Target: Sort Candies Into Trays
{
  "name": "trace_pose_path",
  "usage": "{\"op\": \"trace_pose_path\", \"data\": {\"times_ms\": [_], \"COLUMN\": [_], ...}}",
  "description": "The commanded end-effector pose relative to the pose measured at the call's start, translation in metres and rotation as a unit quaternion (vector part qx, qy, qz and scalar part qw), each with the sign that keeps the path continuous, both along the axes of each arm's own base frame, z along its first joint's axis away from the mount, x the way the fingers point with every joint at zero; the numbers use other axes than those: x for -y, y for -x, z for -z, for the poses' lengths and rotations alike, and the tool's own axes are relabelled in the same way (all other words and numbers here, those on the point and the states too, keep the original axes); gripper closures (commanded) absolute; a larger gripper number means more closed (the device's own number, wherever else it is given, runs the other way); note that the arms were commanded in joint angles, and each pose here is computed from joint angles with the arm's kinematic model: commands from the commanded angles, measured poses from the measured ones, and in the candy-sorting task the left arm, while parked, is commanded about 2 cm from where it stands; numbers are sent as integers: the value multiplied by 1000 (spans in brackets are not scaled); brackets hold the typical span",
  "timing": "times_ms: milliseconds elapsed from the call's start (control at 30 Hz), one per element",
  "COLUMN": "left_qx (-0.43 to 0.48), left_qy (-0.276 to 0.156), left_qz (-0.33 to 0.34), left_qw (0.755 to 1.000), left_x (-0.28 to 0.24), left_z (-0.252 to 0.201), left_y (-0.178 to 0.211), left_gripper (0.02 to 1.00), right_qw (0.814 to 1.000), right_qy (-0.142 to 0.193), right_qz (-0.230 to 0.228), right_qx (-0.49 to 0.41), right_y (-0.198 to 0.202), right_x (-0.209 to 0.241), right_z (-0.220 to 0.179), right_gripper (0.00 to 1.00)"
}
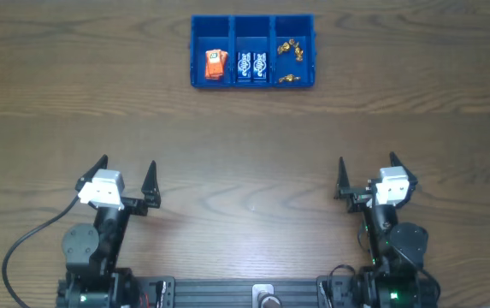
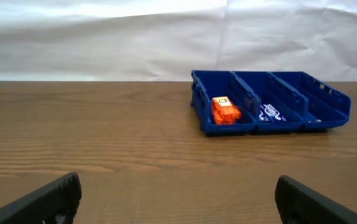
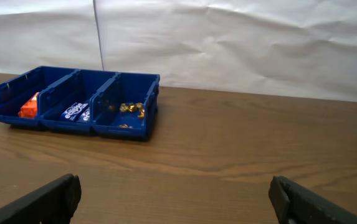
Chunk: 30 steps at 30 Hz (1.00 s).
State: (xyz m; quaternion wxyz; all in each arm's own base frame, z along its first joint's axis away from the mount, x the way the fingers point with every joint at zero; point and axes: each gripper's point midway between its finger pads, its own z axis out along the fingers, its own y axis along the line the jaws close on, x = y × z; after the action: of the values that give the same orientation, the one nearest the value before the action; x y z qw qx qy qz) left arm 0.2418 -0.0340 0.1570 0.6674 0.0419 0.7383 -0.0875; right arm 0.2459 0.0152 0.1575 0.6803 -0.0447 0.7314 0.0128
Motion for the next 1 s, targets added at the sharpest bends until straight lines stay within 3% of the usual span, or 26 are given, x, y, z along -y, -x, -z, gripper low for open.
{"op": "trace_pose_path", "data": {"times_ms": [33,1000], "left_qx": [-21,-21], "left_qy": [-7,-7], "left_qz": [11,11], "left_qw": [1000,1000], "left_x": [4,4], "left_z": [16,16], "left_y": [1,1], "left_gripper": [20,20], "right_qw": [1000,1000], "right_qy": [6,6], "right_qz": [5,5], "right_qx": [-1,-1], "right_y": [0,0], "right_x": [2,2], "right_z": [1,1], "right_gripper": [3,3]}}
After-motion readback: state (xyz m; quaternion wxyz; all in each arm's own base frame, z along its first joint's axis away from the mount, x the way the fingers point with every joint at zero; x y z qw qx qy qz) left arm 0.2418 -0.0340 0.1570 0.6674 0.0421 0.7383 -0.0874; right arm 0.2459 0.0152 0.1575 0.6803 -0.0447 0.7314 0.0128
